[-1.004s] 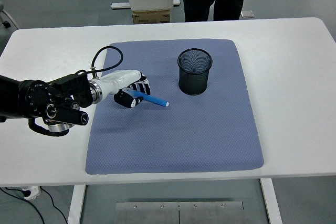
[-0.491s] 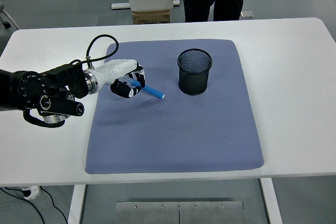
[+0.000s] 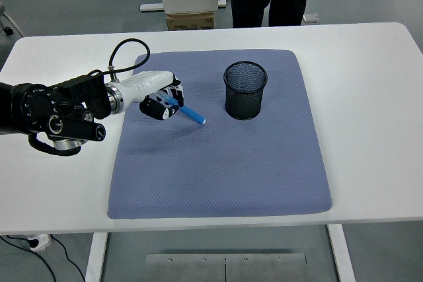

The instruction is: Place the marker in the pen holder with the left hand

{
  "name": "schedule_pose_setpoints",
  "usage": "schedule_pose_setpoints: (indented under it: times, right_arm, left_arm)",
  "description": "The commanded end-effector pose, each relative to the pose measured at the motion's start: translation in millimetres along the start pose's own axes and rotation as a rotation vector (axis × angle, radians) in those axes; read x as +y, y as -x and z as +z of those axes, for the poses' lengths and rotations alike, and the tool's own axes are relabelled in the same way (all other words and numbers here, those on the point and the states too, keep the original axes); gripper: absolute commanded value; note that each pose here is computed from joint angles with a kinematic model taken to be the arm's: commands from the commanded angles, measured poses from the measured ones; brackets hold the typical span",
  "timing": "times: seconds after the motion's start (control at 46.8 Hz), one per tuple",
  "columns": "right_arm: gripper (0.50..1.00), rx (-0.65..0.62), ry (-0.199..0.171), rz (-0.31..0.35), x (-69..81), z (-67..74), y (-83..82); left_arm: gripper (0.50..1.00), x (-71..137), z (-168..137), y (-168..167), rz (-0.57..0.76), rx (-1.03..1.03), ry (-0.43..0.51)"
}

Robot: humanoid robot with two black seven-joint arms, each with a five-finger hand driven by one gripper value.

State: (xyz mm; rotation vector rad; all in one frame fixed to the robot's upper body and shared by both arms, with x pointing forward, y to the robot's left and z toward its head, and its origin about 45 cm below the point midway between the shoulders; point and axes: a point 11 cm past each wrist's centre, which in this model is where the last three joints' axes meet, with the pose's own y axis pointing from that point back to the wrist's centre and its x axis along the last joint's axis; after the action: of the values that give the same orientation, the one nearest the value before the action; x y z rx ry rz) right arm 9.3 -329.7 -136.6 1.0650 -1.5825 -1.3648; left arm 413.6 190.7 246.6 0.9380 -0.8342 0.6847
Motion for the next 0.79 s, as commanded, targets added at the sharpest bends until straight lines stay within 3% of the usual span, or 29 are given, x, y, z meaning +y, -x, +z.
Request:
schedule_pose_setpoints:
  times: [0.0,0.769]
  right_arm:
    - [1.0,0.0,0.0,0.0,0.0,0.0,0.0]
    - [1.0,0.0,0.0,0.0,0.0,0.0,0.0]
  left_arm:
    - [0.5,-0.2,1.6,-3.3,0.004,-0.004,0.003]
    - [0.5,0.4,9.8,-34.1,0.023,-0.03,0.014]
